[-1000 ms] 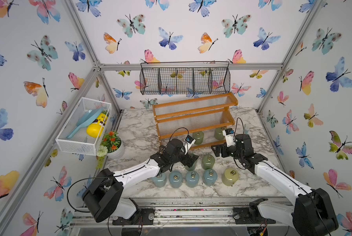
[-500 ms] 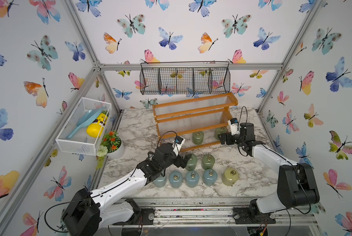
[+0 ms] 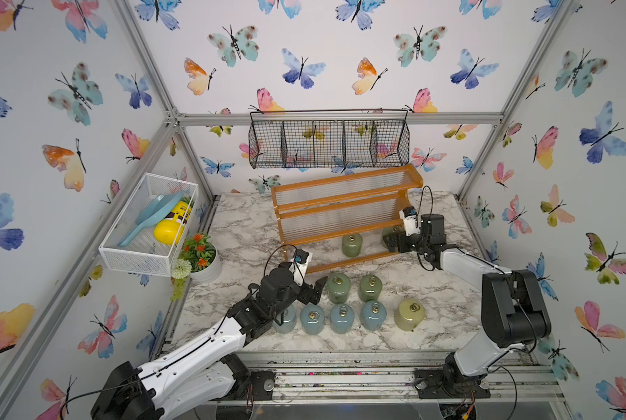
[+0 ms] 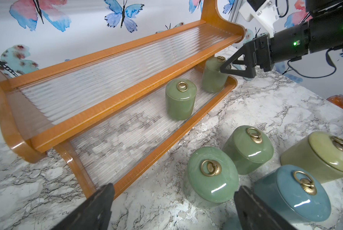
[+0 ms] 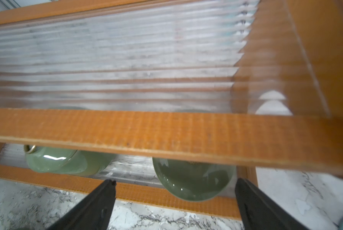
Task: Remove the tea canisters from the shelf
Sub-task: Pick up the tea canister from the shelf.
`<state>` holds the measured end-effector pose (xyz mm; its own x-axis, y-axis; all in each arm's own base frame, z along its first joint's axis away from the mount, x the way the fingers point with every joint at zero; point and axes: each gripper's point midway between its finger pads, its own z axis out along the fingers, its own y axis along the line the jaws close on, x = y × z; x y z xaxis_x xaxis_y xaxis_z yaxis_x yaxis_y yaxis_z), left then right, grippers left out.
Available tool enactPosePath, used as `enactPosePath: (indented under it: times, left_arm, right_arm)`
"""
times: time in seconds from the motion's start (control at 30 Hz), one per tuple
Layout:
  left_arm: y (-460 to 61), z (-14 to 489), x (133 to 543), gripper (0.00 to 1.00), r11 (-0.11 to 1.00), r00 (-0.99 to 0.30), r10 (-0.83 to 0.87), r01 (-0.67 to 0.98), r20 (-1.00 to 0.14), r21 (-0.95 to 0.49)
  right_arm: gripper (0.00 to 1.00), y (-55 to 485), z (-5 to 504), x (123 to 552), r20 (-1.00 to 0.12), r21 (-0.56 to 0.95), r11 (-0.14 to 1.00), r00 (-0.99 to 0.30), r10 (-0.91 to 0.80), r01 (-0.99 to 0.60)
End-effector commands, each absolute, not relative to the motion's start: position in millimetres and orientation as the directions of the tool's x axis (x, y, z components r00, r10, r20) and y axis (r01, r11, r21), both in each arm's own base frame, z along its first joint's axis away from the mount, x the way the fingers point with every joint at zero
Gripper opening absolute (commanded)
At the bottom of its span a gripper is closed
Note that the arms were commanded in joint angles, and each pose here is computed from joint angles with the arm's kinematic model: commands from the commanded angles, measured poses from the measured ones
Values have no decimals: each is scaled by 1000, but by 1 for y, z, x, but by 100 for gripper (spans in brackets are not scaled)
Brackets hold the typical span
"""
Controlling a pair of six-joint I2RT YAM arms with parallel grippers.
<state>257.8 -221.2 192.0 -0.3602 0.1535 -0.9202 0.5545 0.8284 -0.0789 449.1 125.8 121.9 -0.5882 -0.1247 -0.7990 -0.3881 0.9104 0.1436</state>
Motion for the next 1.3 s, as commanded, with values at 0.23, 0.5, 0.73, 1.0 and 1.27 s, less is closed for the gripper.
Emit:
enactPosePath:
  times: [0.23,0.5,0.73,1.0,1.27]
  left_arm:
    - [-210,196,260,99,856,-355,127,512,-926,-78]
    - [-209,190,259,99,858,-367,127,507,-921,-84]
    - [-209,188,261,98,862,-374,136,502,-918,-77]
    - [-213,188,263,98,856,-378,157,512,-912,-64]
    - [-214,185,263,99,855,-389,159,515,-908,-71]
  right_arm:
    - [100,126,123,476,-819,116,913,-557,-135,-391]
    - [100,124,118,489,-815,92,919,-560,-152,-384]
    - [100,121,105,496,-795,76,926,-583,-168,-370]
    - [98,122,99,501,-789,76,925,-590,-172,-371]
    - [89,127,98,506,-791,93,920,-590,-165,-381]
